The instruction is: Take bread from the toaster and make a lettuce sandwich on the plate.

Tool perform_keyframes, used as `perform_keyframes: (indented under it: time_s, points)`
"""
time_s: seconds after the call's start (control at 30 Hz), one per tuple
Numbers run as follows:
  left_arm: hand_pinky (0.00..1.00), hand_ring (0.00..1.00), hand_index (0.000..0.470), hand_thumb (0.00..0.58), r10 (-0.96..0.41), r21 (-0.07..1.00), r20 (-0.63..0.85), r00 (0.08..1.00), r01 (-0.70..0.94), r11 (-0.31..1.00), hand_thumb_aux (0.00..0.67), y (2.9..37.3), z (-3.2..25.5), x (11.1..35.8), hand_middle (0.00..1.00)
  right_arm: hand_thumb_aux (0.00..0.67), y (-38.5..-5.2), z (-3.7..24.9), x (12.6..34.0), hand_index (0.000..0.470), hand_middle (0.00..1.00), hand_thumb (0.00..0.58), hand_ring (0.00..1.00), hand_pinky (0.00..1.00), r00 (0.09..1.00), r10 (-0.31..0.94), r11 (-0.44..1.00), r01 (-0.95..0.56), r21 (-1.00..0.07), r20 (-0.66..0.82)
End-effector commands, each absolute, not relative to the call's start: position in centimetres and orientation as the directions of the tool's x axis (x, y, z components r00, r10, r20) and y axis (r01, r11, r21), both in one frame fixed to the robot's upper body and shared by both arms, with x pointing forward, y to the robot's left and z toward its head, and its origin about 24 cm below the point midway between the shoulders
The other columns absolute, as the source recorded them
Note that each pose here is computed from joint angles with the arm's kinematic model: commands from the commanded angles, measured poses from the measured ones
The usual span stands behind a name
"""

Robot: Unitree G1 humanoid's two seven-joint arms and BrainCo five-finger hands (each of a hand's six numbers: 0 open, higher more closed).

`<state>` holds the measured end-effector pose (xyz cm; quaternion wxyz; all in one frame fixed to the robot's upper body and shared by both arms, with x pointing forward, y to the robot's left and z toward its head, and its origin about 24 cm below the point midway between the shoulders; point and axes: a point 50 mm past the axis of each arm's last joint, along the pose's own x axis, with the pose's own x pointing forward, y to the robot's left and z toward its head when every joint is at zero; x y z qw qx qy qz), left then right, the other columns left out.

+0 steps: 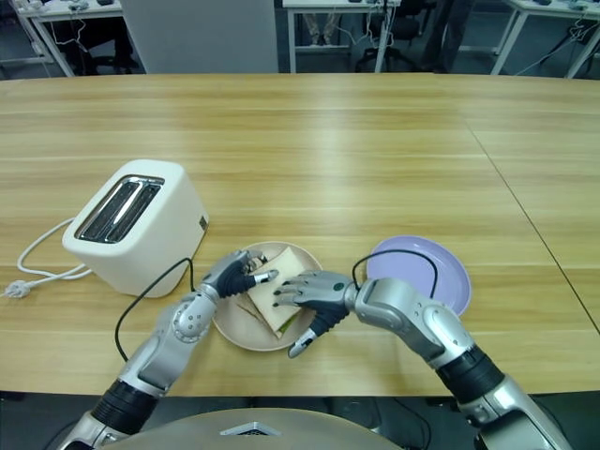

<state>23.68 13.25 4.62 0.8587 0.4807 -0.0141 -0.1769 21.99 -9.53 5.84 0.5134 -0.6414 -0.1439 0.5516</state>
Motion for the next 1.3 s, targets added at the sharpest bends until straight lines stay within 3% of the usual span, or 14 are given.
perform_keyframes:
  time_s: [0.03,0.07,0.3,0.43,0.6,0.77,0.9,1.03,1.13,1.17,1.2,1.23,1.27,1.3]
  points:
    - [0.07,0.07,0.0,0.0,-0.272,0.883,0.286,0.919,-0.143,0.447,0.0,14.9,13.4,24.7,0.07,0.0,-11.3,-0.6,20.9,0.0,0.0,0.0,0.0,0.0,0.128,0.489,-0.654,-0.6,-0.46,-0.863]
    - [0.0,0.0,0.0,0.0,-0.258,0.878,0.335,0.906,-0.201,0.434,0.0,15.4,14.4,24.5,0.0,0.0,-11.0,-0.8,21.1,0.0,0.0,0.0,0.0,0.0,0.114,0.487,-0.658,-0.603,-0.45,-0.866]
    - [0.0,0.0,0.0,0.0,-0.16,0.782,0.548,0.821,-0.434,0.448,0.0,18.6,19.1,22.3,0.0,0.0,-10.2,-2.1,21.3,0.0,0.0,0.0,0.0,0.0,0.041,0.429,-0.708,-0.605,-0.364,-0.903]
    - [0.0,0.0,0.0,0.0,-0.152,0.771,0.5,0.853,-0.359,0.525,0.0,19.2,18.3,21.5,0.0,0.0,-11.3,-1.5,21.7,0.0,0.0,0.0,0.0,0.0,0.055,0.422,-0.693,-0.623,-0.362,-0.905]
    - [0.0,0.0,0.0,0.0,-0.171,0.734,0.411,0.895,-0.215,0.644,0.0,19.1,15.6,20.6,0.0,0.0,-12.0,0.2,22.6,0.0,0.0,0.0,0.0,0.0,0.149,0.517,-0.588,-0.653,-0.476,-0.843]
    - [0.0,0.0,0.0,0.0,-0.187,0.695,0.387,0.903,-0.152,0.703,0.0,19.1,14.5,19.9,0.0,0.0,-11.4,2.6,23.1,0.0,0.0,0.0,0.0,0.0,0.269,0.723,-0.32,-0.685,-0.654,-0.636]
    - [0.0,0.0,0.0,0.0,-0.206,0.655,0.403,0.892,-0.124,0.746,0.0,18.8,14.6,19.7,0.0,0.0,-11.4,5.1,23.3,0.0,0.0,0.0,0.0,0.0,0.406,0.825,-0.01,-0.685,-0.729,-0.392]
    - [0.0,0.0,0.0,0.0,-0.237,0.652,0.399,0.886,-0.092,0.753,0.0,18.7,14.5,19.6,0.0,0.0,-12.4,7.5,23.3,0.0,0.0,0.0,0.0,0.0,0.523,0.832,0.258,-0.659,-0.706,-0.184]
    - [0.0,0.0,0.0,0.0,-0.272,0.632,0.37,0.888,-0.026,0.775,0.0,18.7,14.2,19.3,0.0,0.0,-13.7,8.5,22.4,0.0,0.0,0.0,0.0,0.0,0.562,0.818,0.363,-0.675,-0.643,-0.128]
    - [0.0,0.0,0.0,0.0,-0.296,0.628,0.358,0.885,0.006,0.778,0.0,18.7,14.1,19.0,0.0,0.145,-14.2,8.7,22.0,0.099,0.0,0.223,0.0,0.0,0.569,0.813,0.382,-0.68,-0.626,-0.122]
    - [0.0,0.0,0.005,0.014,-0.32,0.627,0.352,0.88,0.032,0.778,0.008,18.7,14.1,18.7,0.0,0.386,-14.8,9.0,21.6,0.265,0.0,0.476,0.0,0.0,0.585,0.803,0.411,-0.681,-0.606,-0.113]
    - [0.11,0.11,0.198,0.392,-0.337,0.621,0.344,0.877,0.057,0.782,0.289,18.8,14.0,18.5,0.11,0.67,-15.3,9.2,21.3,0.46,0.0,0.58,0.0,0.0,0.597,0.795,0.432,-0.682,-0.59,-0.108]
    - [0.11,0.11,0.198,0.392,-0.361,0.614,0.34,0.868,0.086,0.785,0.289,18.8,13.9,18.1,0.11,0.67,-15.7,9.3,20.9,0.46,0.0,0.58,0.0,0.0,0.606,0.789,0.448,-0.684,-0.575,-0.106]
    - [0.78,0.78,0.348,0.546,-0.384,0.614,0.334,0.861,0.11,0.781,0.507,18.9,13.8,17.8,0.78,0.67,-16.1,9.4,20.6,0.46,0.0,0.58,0.0,0.0,0.615,0.782,0.465,-0.685,-0.562,-0.103]
